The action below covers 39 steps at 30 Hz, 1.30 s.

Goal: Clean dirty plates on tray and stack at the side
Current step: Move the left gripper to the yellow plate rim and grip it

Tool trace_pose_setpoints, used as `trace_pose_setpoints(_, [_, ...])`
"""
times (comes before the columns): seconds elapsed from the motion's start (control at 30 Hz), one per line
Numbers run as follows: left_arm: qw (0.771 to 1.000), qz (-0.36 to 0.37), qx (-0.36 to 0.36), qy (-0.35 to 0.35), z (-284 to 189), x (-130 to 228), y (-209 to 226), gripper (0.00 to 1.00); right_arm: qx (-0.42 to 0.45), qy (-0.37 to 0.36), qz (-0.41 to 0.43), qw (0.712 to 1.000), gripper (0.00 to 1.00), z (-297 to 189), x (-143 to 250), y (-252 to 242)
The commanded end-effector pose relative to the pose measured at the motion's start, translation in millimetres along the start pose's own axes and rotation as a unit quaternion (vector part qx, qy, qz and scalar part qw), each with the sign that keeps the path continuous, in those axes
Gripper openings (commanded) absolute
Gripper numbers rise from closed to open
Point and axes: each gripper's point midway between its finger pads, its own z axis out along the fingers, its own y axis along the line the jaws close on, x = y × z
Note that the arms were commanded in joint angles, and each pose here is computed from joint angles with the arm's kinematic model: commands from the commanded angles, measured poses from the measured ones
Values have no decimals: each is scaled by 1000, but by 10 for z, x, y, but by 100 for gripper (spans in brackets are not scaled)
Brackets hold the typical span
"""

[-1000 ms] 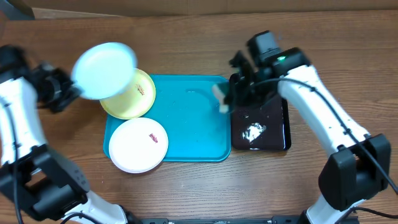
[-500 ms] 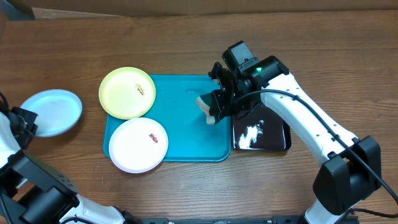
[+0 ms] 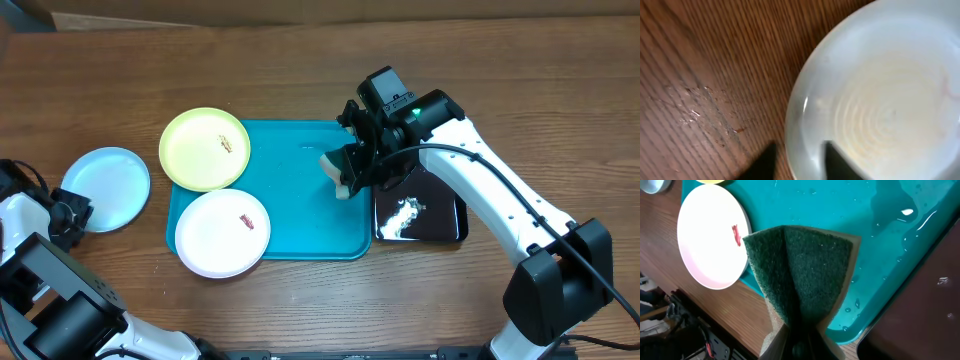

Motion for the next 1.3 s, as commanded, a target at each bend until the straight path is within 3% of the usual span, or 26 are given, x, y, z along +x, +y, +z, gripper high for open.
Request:
trace_pose_setpoints(0.0, [998, 33, 60, 8, -147, 6, -225, 82, -2, -19, -9, 1000, 8, -111, -60, 50])
trace_pose_setpoints(0.1, [987, 69, 144, 28, -347, 3, -557, 83, 7, -22, -8, 1000, 8, -112, -68, 17])
trace_pose_setpoints(0.2, [972, 102, 208, 47, -622, 35, -877, 75, 22, -25, -8, 999, 9, -114, -79, -32])
trace_pose_setpoints(0.3, [963, 150, 219, 48, -800, 107, -1111, 66, 23, -26, -6, 999, 8, -120, -86, -50])
trace_pose_setpoints(0.4, [954, 210, 210, 44, -829, 281, -1329, 64, 25, -29, 10, 999, 8, -141, -102, -98])
trace_pose_setpoints(0.6, [949, 297, 103, 10, -681, 604, -1485, 66, 30, -29, 36, 998, 9, -207, -108, -255])
trace_pose_setpoints(0.7, [942, 326, 82, -4, -652, 733, -1578, 69, 32, -29, 48, 998, 9, -241, -104, -335])
trace_pose_setpoints(0.97, [934, 347, 81, -6, -630, 879, -1673, 65, 60, -30, 58, 996, 9, -273, -95, -477])
trace_pose_setpoints(1.27, [933, 348, 89, -8, -299, 1022, -1592, 59, 65, -32, 57, 996, 9, -276, -105, -496])
